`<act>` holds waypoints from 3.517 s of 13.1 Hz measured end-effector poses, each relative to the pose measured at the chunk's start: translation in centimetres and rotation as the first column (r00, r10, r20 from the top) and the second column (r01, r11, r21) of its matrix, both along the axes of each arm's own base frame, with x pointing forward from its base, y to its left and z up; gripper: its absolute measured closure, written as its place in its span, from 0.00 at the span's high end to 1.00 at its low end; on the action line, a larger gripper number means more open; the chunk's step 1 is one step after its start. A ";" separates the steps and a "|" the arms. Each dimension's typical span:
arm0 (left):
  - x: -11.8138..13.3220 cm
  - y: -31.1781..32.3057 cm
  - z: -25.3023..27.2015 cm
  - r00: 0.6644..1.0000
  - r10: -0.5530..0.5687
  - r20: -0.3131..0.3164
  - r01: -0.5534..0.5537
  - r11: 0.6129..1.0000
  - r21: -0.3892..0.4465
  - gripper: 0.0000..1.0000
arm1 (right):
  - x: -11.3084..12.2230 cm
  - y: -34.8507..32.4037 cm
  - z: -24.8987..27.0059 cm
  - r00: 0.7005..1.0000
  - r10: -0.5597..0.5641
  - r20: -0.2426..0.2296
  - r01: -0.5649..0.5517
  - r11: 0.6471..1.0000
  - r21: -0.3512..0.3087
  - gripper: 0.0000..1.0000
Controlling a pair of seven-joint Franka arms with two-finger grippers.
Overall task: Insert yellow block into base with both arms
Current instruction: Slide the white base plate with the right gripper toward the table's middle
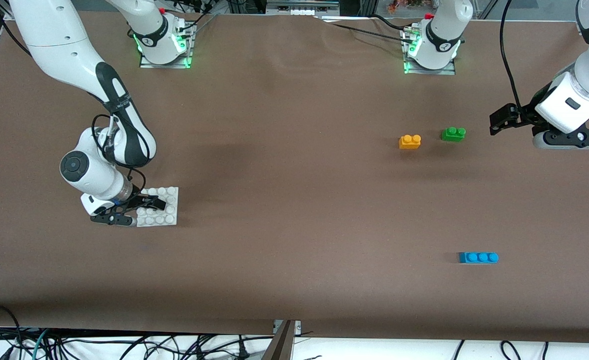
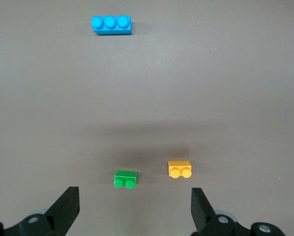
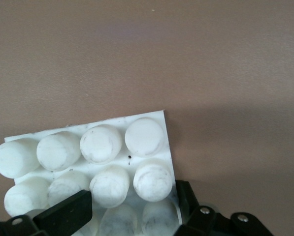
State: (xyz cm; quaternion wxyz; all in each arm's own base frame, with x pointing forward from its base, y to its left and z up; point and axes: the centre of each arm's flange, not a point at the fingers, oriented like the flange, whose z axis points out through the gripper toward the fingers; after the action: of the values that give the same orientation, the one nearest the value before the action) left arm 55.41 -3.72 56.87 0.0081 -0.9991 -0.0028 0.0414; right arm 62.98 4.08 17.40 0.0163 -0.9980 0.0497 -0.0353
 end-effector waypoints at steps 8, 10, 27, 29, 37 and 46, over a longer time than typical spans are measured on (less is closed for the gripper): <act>0.0 0.0 0.0 1.000 0.000 0.000 0.000 1.000 0.000 1.00 | -0.5 6.2 -0.1 0.999 -0.041 0.016 0.041 0.999 0.022 0.80; 0.0 0.0 0.0 1.000 0.000 0.000 0.000 1.000 0.000 1.00 | -0.8 8.0 -0.1 0.998 -0.054 0.021 0.054 0.998 0.026 0.80; 0.1 -0.4 -0.3 1.000 -0.001 -0.007 0.000 1.000 -0.024 1.00 | -5.4 29.8 -0.1 0.992 -0.118 0.054 0.114 0.990 0.079 0.81; 0.1 -0.4 -0.3 1.000 0.000 -0.007 0.000 1.000 -0.024 1.00 | -6.5 32.3 -0.1 0.995 -0.083 0.060 0.078 0.994 0.082 0.81; 0.1 -0.4 -0.2 1.000 0.000 -0.006 0.000 1.000 -0.024 1.00 | -10.3 41.1 -0.1 0.996 -0.022 0.086 0.013 0.994 0.107 0.81; 0.1 -0.4 -0.2 1.000 0.000 -0.006 0.000 1.000 -0.026 1.00 | -12.7 48.0 -0.4 0.993 -0.047 0.112 0.030 0.988 0.150 0.81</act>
State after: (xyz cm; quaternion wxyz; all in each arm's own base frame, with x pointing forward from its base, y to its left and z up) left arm 55.52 -4.16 56.65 -0.0047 -0.9990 -0.0024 0.0443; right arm 50.28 52.05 17.02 0.0923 -0.9892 0.0706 -0.0895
